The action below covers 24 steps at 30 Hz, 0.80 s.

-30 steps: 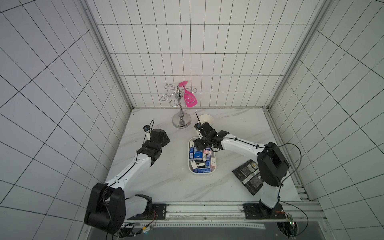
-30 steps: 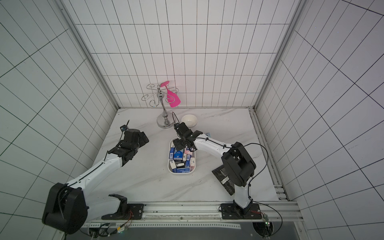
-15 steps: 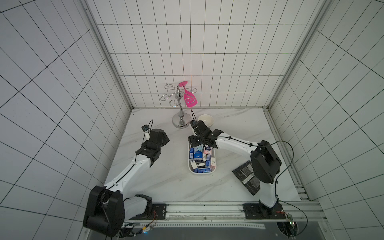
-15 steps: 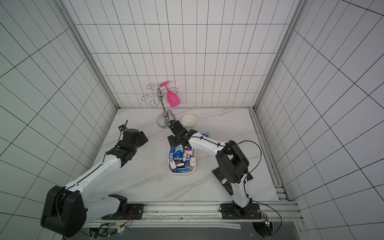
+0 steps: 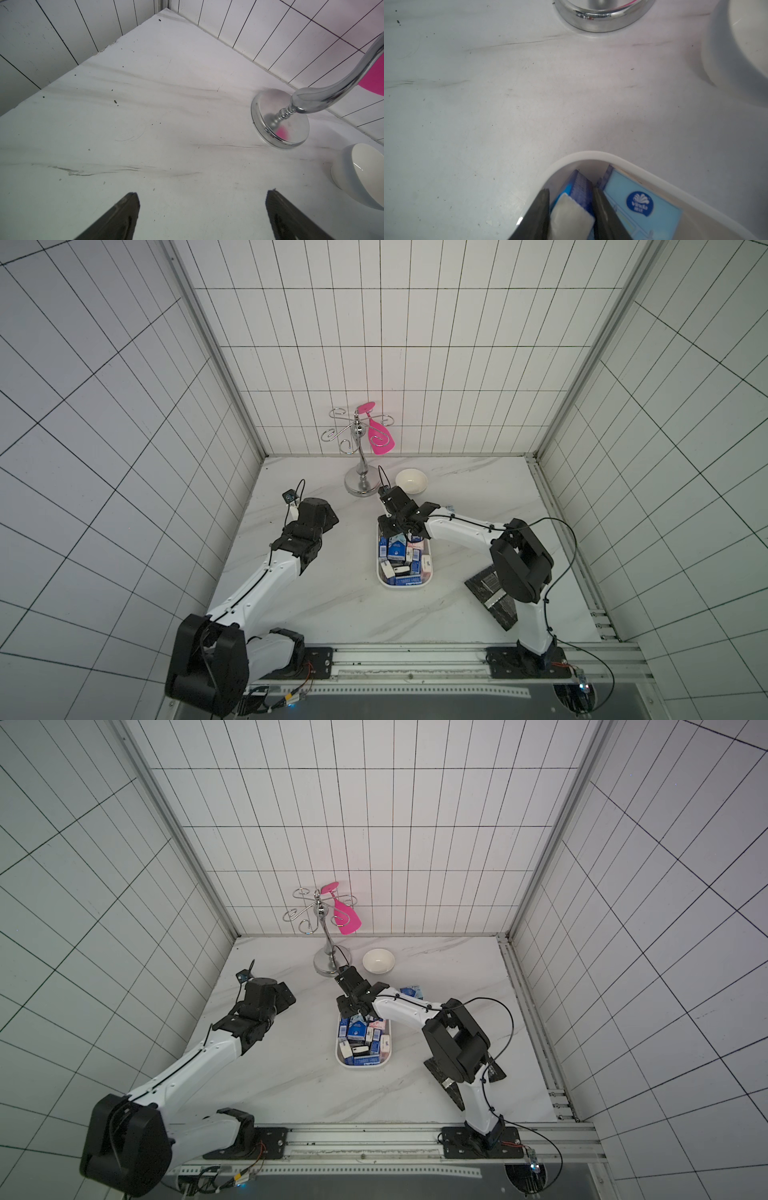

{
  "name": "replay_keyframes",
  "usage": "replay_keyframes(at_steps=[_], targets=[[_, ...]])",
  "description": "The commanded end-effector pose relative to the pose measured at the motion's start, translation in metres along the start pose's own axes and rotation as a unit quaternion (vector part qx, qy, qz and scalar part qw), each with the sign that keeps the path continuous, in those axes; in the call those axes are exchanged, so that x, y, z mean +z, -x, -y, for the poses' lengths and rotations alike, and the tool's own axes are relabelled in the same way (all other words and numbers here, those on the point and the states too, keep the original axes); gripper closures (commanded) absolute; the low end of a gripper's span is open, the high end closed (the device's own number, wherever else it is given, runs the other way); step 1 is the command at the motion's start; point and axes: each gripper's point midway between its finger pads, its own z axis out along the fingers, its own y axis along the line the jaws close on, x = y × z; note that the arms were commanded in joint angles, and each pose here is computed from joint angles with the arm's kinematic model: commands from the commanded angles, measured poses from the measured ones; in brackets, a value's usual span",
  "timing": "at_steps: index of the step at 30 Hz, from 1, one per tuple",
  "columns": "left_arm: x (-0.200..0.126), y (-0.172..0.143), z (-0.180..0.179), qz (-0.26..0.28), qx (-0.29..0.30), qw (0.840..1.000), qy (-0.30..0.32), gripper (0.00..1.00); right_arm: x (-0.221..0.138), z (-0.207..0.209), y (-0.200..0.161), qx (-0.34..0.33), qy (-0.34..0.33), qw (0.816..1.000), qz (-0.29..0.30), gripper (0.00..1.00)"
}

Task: Take the pocket tissues out of the storage box
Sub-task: Pick up the pocket tissues from the storage box.

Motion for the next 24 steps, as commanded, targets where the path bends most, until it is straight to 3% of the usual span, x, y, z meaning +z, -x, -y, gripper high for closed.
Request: replay_keyframes(at_steps=[1,10,19,24], targets=[[-0.002,0.001,-0.003,0.004,-0.005,1.0,0.001,0.02,-0.006,-0.008,0.007,0.002,0.002,1.0,0.007,0.73],[-0.001,-0.002,-0.002,0.001,-0.007,1.0,-0.003,0.02,-0.021,-0.003,0.013,0.007,-0.011,1.0,0.026,0.89],[-0.003,0.001,-0.001,0.004,-0.008,1.0,-0.004,0.02,-0.064,-0.003,0.045,0.0,-0.01,0.997,0.08,0.91],[-0.004,0.001,-0.002,0.005,-0.007,1.0,-0.004,0.02,-0.088,0.019,0.055,0.0,-0.039,0.994,0.103,0.92]])
